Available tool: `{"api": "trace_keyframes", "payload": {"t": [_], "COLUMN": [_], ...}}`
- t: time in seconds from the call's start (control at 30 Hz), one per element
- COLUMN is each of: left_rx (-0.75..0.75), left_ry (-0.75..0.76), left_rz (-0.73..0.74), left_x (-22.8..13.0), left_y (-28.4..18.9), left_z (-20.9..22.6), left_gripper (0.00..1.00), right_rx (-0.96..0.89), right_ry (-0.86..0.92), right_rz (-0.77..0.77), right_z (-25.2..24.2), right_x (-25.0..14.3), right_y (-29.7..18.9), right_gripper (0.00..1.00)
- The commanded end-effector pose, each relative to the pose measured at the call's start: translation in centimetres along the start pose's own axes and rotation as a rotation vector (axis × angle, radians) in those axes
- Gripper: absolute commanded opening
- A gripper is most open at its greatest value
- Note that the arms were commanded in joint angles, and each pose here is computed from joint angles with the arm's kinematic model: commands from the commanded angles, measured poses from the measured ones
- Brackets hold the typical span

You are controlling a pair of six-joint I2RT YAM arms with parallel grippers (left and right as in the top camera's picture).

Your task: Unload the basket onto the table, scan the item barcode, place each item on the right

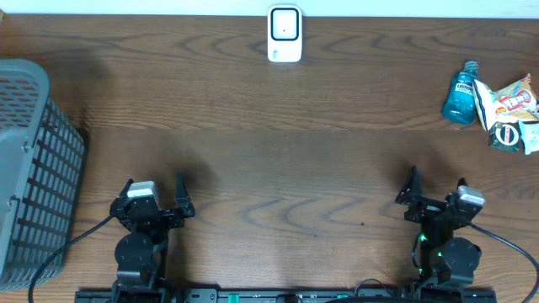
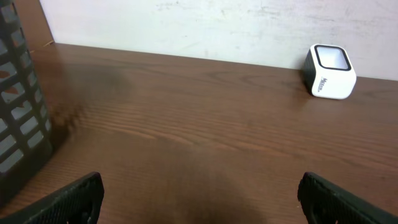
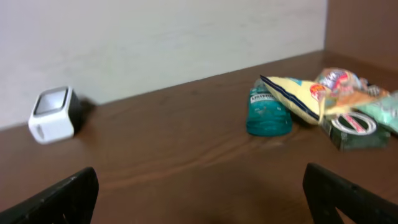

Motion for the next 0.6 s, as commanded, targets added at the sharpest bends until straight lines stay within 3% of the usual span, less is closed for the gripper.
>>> {"api": "trace_keyframes", "payload": {"t": [0.0, 0.57], "left_rx": [0.005, 0.005], "left_ry": [0.002, 0.002], "left_rz": [0.025, 0.025], "left_x": [-1.11, -1.11], "left_y": [0.25, 0.25], "left_z": [0.37, 0.37], "left_gripper": [0.98, 0.98], "right_rx": [0.053, 0.048], "right_ry": [-0.127, -0.187], "right_rz": [-0.01, -0.007], "right_z": [0.74, 0.66], "right_x": [0.03, -0.05], "right_y": [-0.06, -0.05], "right_gripper": [0.99, 0.99]}}
Point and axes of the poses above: each gripper's point midway between its finger pads, its own y axis out along the fingers, its own z axis along the line the jaws close on, x = y × z, the point moved 3 cm from there along -y, back along the fingers, and after that the axes turned 15 degrees about -y, right-handed, at the moved point
